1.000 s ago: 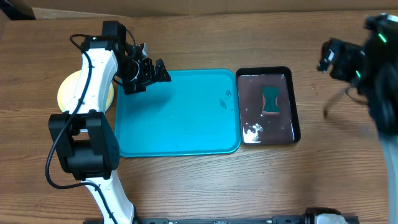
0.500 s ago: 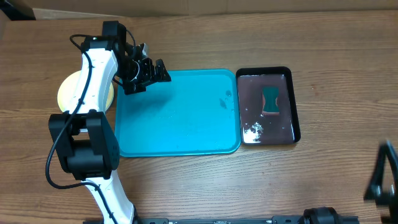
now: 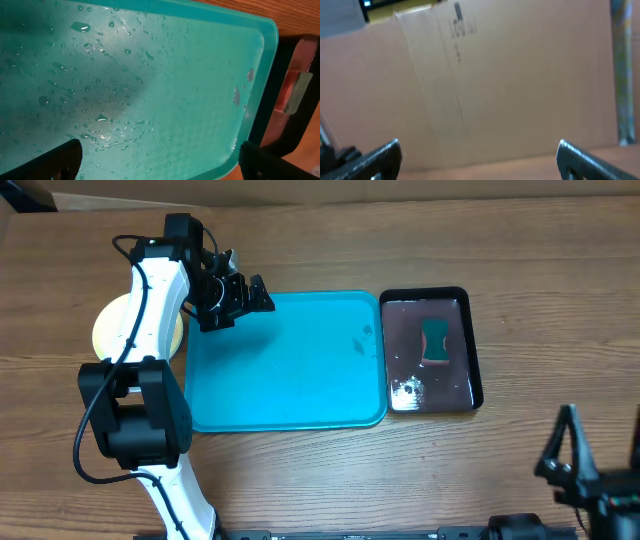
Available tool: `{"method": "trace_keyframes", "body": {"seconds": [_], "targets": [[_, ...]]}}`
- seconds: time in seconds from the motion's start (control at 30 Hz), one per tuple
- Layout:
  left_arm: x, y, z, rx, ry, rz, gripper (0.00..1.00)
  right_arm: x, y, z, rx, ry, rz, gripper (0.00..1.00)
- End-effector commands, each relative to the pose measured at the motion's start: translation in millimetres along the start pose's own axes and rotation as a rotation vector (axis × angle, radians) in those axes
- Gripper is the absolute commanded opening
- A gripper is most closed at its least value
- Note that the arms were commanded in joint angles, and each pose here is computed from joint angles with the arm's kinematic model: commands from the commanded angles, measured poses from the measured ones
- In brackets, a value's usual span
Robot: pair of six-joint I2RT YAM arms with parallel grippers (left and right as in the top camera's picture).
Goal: Clean dirty plates on tray and stack at the side
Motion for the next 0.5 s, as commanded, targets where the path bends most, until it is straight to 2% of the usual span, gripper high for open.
{"method": "trace_keyframes", "body": {"seconds": [0.0, 0.13, 0.3, 0.47], "targets": [[-3, -9, -17, 0.000, -0.051, 0.050, 1.00, 35, -12, 13, -0.009, -0.020, 0.012, 1.00], [-3, -9, -17, 0.000, -0.051, 0.050, 1.00, 70, -26, 23, -0.006, -0.067, 0.052, 1.00], [-3, -9, -17, 0.000, -0.051, 0.050, 1.00, 109, -39, 33, -0.016, -0.049, 0.064, 1.00], [-3, -9, -17, 0.000, -0.051, 0.050, 1.00, 132, -44, 40, -0.067, -0.069, 0.016, 1.00]]}}
Point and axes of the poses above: each gripper's point midway between its finger pads, its own z axis out along the fingers, its own y axis along the line the jaws close on, x = y × z, the point moved 9 cm from there along -z, back along the fingers, and after that the axes turned 6 degrees about z, right-handed, at the moved point
